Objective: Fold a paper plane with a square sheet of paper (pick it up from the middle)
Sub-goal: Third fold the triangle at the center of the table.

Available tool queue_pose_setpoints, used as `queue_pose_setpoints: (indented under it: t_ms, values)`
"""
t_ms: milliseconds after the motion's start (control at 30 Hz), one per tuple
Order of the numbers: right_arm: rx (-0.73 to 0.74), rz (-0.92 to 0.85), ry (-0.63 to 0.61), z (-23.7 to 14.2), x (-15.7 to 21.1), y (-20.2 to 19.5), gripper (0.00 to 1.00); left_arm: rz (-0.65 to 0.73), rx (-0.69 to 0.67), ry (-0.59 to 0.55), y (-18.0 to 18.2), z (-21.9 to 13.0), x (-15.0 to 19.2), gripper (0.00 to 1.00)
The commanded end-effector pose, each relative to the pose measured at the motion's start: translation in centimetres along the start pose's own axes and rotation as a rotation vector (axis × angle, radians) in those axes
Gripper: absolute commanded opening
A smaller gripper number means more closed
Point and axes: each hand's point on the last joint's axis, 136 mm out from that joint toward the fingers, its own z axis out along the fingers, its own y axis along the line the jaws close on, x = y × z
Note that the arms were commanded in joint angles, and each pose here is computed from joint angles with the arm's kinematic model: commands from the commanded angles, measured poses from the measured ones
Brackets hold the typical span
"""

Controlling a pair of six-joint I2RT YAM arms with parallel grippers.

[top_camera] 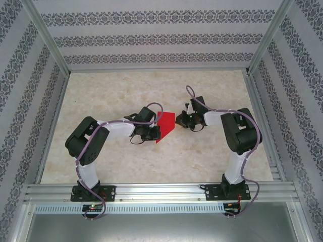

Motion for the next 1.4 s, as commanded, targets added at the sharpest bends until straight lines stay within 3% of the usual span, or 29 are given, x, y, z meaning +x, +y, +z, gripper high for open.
queue_pose_setpoints:
  t_ms: [0,167,267,367,833,1367]
  values:
    - [0.011,-0.048,-0.051,-2.0,-0.9,2.1,0.12,0.041,-0.012,0.072,-0.3,-0.2,1.2,0.09]
    - [0.040,0.005,-0.040,-2.7,1.5,2.7,0.25,0.129,0.066,-0.065,-4.3,-3.1,-2.5,0.19]
    - [0.030,0.060,-0.050,-2.7,2.6,3.0,0.37,0.132,-0.002,-0.126,-3.5,-3.3,-3.9,0.18]
    - [0.026,0.084,-0.051,-2.4,3.1,3.4,0.40,0.123,-0.073,-0.133,-2.3,-2.4,-4.7,0.15]
    - [0.063,0.102,-0.013,-0.6,3.5,2.6,0.42,0.095,-0.146,-0.132,-0.5,-0.7,-5.2,0.11]
    - [-0.126,0.038,0.034,0.3,3.4,6.3,0.28,0.092,-0.148,-0.129,-0.4,-0.8,-5.1,0.12]
